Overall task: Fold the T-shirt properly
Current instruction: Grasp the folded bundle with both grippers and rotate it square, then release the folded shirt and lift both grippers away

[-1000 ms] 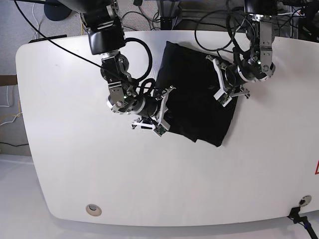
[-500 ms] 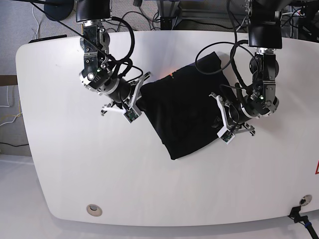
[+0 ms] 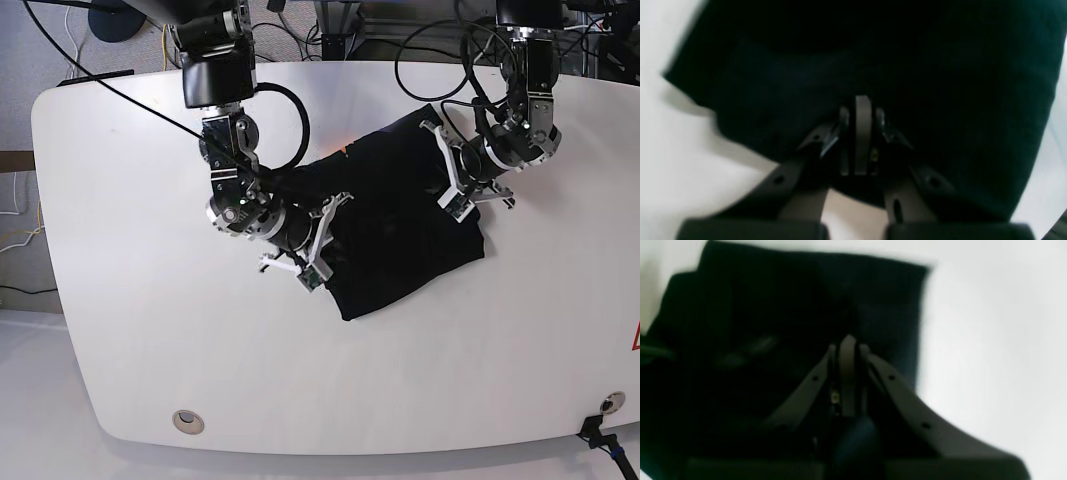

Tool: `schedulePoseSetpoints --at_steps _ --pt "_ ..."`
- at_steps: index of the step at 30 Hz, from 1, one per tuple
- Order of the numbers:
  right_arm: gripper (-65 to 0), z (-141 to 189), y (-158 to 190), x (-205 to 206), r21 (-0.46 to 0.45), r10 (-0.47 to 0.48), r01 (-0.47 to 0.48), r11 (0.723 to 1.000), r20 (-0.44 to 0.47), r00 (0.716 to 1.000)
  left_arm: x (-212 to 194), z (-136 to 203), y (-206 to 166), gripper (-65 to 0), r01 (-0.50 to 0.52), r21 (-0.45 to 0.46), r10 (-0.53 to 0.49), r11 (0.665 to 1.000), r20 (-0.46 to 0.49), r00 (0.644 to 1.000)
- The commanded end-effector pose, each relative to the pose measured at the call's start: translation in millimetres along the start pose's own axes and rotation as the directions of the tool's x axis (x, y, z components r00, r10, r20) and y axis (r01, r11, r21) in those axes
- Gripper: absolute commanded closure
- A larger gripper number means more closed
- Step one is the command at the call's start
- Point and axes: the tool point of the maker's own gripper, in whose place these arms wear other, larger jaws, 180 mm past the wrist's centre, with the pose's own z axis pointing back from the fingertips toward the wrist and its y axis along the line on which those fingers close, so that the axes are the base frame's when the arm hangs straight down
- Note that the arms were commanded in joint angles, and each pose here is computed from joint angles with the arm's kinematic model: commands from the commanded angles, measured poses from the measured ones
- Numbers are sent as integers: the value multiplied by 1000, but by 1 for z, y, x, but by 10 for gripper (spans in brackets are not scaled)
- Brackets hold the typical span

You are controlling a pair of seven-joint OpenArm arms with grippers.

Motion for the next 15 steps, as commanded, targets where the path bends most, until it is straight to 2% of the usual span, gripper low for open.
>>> schedulePoseSetpoints --at_steps 1,4,8,11,15 --pt "0 -4 -7 -1 5 -22 22 1000 31 999 -1 -5 3 0 -24 -11 24 1000 12 1000" --pt "0 1 -16 -34 -7 -48 47 999 -16 999 -1 -21 11 0 -39 -29 38 999 -10 999" --pt "0 23 -27 -64 -40 -36 34 999 -59 998 -3 -43 23 0 18 -33 -21 999 -85 996" --pt "0 39 -25 -74 -52 -13 9 999 -68 998 12 -51 26 0 45 -34 -47 998 -38 998" --pt "0 44 -26 -82 -59 -9 4 998 -83 996 15 -52 23 0 52 -42 -53 998 -30 998"
